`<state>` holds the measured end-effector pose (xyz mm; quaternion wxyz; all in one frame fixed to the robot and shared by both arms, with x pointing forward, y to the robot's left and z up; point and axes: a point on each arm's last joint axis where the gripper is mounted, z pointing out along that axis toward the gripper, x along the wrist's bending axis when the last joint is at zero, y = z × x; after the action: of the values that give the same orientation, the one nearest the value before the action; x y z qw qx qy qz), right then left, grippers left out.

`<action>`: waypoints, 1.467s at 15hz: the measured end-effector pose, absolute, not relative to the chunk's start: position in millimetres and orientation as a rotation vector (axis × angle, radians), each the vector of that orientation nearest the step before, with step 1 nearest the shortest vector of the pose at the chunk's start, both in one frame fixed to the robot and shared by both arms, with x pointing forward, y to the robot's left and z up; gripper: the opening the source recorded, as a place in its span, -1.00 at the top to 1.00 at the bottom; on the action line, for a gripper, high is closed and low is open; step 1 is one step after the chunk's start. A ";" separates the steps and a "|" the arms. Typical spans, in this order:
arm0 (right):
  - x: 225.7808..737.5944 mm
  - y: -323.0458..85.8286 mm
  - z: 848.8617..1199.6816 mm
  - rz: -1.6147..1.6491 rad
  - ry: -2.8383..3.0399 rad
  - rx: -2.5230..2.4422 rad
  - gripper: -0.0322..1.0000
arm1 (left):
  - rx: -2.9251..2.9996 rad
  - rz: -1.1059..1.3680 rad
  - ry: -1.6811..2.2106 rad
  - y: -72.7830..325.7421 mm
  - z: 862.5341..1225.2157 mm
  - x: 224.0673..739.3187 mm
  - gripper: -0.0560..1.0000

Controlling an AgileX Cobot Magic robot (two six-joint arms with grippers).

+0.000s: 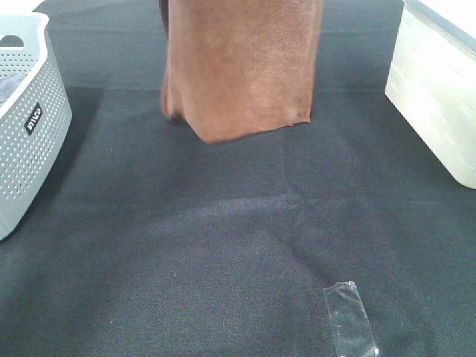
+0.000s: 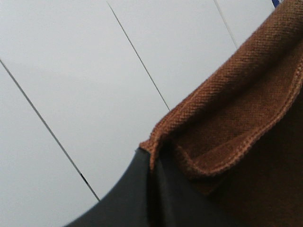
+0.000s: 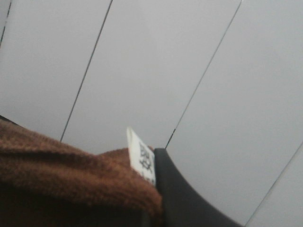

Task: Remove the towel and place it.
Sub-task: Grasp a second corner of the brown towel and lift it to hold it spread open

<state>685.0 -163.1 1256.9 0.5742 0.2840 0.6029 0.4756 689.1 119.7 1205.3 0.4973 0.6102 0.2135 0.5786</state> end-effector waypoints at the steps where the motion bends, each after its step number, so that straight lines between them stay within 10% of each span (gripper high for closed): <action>1: 687.3 -167.7 1257.2 1.112 1.406 0.677 0.94 | 1.497 1.399 0.504 116.9 1206.7 693.9 0.89; 15: 681.4 -176.1 1205.3 0.938 1.885 1.102 0.94 | 2.241 0.841 0.575 106.7 1145.1 685.4 0.89; 22: 648.4 -179.7 1196.9 0.768 2.187 1.262 0.94 | 2.349 0.524 0.885 124.4 1171.3 637.2 0.89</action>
<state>648.4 -179.7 1196.9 0.2488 0.4631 0.8026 0.2819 637.2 124.4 1171.3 0.2847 0.8782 0.3307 0.1961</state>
